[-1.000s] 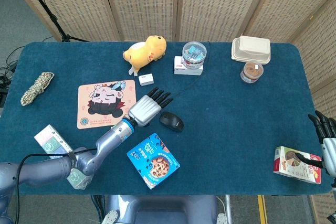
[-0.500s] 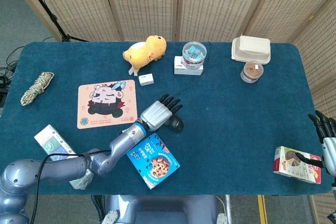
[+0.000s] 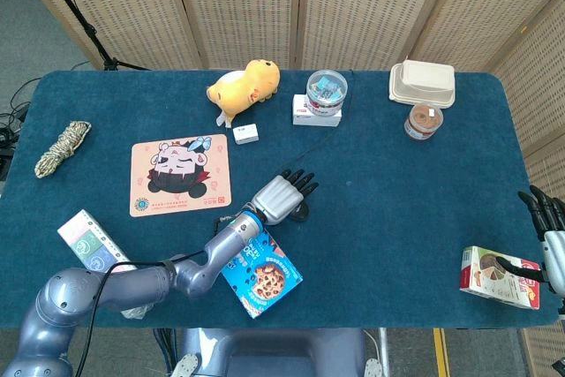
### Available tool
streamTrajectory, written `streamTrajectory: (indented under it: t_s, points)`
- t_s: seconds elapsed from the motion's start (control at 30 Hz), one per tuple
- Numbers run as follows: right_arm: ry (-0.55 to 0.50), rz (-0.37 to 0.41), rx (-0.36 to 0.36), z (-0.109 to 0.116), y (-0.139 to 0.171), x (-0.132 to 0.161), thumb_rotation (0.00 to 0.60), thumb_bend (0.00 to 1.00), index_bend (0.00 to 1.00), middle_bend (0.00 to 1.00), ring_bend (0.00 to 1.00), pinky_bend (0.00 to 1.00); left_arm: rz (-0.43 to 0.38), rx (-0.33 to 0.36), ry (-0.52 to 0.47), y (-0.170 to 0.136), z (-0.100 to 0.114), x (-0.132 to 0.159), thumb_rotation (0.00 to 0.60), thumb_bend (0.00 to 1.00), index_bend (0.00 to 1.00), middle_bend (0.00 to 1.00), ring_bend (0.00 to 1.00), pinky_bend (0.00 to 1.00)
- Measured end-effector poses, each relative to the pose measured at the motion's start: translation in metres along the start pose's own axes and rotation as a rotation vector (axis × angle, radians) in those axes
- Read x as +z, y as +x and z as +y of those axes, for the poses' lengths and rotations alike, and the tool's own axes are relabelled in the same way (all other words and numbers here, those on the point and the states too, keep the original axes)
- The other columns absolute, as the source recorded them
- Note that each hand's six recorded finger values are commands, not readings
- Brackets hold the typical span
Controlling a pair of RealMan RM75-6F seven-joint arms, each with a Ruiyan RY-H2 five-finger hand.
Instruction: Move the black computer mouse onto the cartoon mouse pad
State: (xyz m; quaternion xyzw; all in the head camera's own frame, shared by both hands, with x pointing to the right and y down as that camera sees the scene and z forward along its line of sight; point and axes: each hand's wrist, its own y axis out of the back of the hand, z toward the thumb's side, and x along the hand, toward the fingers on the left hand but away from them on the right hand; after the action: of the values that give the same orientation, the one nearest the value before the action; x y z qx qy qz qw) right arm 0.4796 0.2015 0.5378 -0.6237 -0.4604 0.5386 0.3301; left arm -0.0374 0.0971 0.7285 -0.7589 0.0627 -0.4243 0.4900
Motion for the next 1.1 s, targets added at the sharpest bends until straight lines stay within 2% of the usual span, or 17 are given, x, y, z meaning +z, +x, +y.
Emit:
streamTrajectory:
  t_s: [0.07, 0.2, 0.5, 0.73, 0.87, 1.1]
  points:
    - [-0.004, 0.003, 0.000, 0.000, 0.000, 0.000, 0.600, 0.00, 0.00, 0.00, 0.00, 0.00, 0.000, 0.002, 0.003, 0.001, 0.000, 0.002, 0.600, 0.22, 0.12, 0.02, 0.07, 0.23]
    - [-0.007, 0.003, 0.002, 0.001, 0.000, 0.000, 0.600, 0.00, 0.00, 0.00, 0.00, 0.00, 0.000, 0.009, 0.014, 0.004, 0.000, 0.005, 0.600, 0.32, 0.27, 0.15, 0.18, 0.31]
    - [-0.019, 0.003, 0.001, 0.003, 0.001, 0.000, 0.600, 0.00, 0.00, 0.00, 0.00, 0.00, 0.012, -0.006, 0.020, 0.006, -0.005, 0.005, 0.600, 0.39, 0.40, 0.28, 0.29, 0.40]
    - [-0.025, 0.008, 0.005, 0.003, 0.001, 0.001, 0.600, 0.00, 0.00, 0.00, 0.00, 0.00, 0.019, 0.024, 0.012, 0.002, 0.002, -0.001, 0.600, 0.40, 0.41, 0.31, 0.32, 0.41]
    - [-0.026, 0.012, 0.008, 0.003, 0.002, 0.002, 0.600, 0.00, 0.00, 0.00, 0.00, 0.00, 0.027, 0.055, 0.020, -0.006, 0.011, -0.014, 0.600, 0.40, 0.41, 0.31, 0.32, 0.41]
    - [-0.024, 0.023, 0.016, 0.001, 0.003, 0.006, 0.600, 0.00, 0.00, 0.00, 0.00, 0.00, 0.075, 0.104, 0.074, -0.036, 0.019, -0.066, 0.600, 0.40, 0.41, 0.31, 0.32, 0.41]
